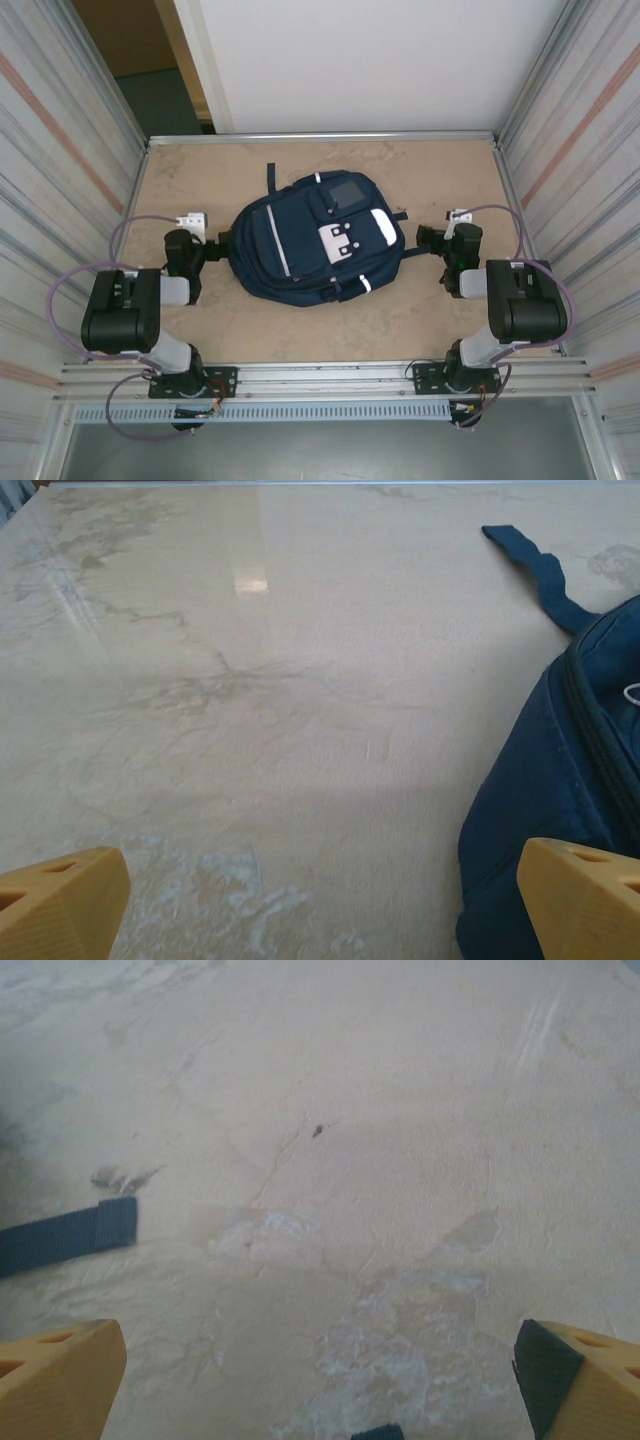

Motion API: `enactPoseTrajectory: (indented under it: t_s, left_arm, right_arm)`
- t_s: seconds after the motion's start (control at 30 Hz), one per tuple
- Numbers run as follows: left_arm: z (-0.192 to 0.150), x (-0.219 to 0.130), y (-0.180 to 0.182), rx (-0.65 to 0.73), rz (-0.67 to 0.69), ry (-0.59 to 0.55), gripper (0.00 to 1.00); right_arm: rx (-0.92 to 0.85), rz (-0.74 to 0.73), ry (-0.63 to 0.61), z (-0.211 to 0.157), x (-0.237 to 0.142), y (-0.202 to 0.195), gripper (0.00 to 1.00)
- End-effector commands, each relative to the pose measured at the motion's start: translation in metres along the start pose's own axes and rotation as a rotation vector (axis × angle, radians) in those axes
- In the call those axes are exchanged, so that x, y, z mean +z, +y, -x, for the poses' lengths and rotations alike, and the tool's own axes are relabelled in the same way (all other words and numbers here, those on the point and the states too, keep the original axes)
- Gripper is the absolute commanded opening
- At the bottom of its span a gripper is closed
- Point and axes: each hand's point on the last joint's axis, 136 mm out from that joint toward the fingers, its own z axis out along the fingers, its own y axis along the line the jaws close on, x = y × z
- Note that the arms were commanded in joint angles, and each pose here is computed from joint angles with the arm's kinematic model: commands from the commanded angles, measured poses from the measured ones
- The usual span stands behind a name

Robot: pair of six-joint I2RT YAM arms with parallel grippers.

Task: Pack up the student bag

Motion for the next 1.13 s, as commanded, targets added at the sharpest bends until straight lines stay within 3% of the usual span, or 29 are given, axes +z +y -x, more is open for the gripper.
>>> enactPoseTrajectory:
  t_s: [0.0,0.33,1.1]
  left_arm:
    - [0.018,0.004,-0.001,0.001,0.015,-0.025,0.99]
    - [0.02,0.006,-0.012,0.062,0.005,-0.023,0.99]
    - [0.021,0.006,-0.012,0.061,0.005,-0.025,0.99]
  right_arm:
    - [0.009,-0.01,-0.054,0.02,0.004,-0.003,0.99]
    - [0.002,-0.001,-0.047,0.019,0.003,-0.001,0.99]
    - [0.003,0.017,-0.037,0.018,0.004,0.001,0.99]
